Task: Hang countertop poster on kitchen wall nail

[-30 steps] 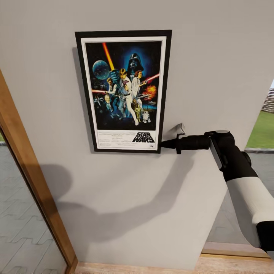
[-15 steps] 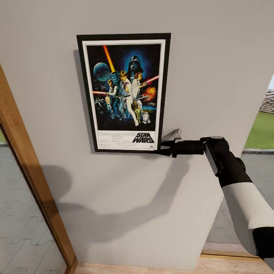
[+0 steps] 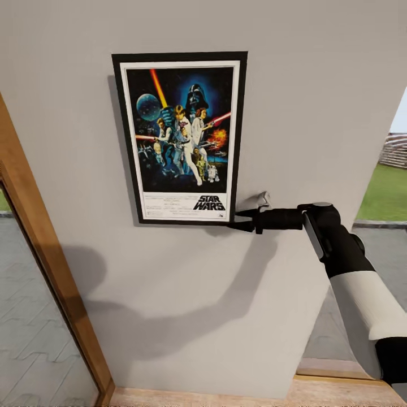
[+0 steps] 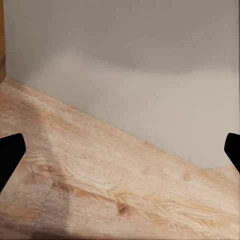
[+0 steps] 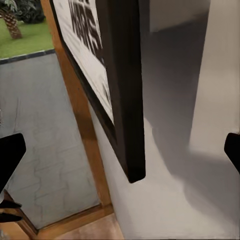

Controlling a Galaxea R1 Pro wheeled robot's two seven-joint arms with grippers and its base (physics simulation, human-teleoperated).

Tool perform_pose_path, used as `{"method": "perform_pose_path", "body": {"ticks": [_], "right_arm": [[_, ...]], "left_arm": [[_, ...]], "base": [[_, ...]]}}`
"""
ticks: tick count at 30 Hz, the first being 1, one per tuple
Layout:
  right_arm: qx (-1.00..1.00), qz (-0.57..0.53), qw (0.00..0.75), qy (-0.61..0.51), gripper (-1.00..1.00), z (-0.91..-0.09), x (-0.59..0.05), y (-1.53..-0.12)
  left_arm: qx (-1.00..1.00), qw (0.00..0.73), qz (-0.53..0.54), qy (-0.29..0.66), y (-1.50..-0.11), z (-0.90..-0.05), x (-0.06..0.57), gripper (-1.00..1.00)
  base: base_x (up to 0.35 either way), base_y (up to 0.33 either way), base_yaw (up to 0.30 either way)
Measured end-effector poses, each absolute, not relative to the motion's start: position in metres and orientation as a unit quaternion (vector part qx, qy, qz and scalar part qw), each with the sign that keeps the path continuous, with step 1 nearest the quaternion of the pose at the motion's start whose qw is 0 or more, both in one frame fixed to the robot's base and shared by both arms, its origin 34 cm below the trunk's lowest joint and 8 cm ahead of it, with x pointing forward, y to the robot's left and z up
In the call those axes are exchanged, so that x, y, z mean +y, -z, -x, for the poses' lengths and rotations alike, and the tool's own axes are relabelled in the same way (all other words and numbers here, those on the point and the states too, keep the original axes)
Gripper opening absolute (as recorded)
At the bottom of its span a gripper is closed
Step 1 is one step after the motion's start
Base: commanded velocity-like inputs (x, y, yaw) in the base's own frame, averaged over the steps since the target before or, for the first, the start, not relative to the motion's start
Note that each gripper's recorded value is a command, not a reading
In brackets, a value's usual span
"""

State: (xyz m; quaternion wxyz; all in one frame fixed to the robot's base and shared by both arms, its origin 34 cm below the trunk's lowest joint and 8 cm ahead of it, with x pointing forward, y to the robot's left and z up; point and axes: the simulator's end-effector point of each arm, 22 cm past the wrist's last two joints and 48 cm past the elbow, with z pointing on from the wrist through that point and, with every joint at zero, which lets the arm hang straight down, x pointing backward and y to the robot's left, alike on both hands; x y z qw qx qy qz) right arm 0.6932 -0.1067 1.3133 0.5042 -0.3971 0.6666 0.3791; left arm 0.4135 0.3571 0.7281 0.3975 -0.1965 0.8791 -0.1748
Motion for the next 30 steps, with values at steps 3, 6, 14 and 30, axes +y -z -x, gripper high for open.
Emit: {"method": "perform_pose_path", "body": {"ticks": [3,6,14,30], "right_arm": [[0.666,0.397,0.504,-0.379,1.00,-0.693,-0.107,-1.313],[0.665,0.399,0.505,-0.379,1.00,-0.693,-0.106,-1.314],[0.604,0.423,0.543,-0.401,1.00,-0.665,-0.098,-1.291],[0.844,0.155,0.340,-0.385,1.00,-0.432,-0.196,-0.785]], "left_arm": [[0.879,0.398,0.196,0.175,-0.728,-0.414,0.357,1.00],[0.879,0.398,0.196,0.175,-0.728,-0.414,0.357,1.00],[0.879,0.398,0.194,0.176,-0.729,-0.413,0.357,1.00],[0.883,0.392,0.185,0.177,-0.726,-0.412,0.351,1.00]], "base": [[-0.106,-0.039,0.000],[-0.246,-0.010,0.000],[-0.123,-0.001,0.000],[0.000,0.000,0.000]]}}
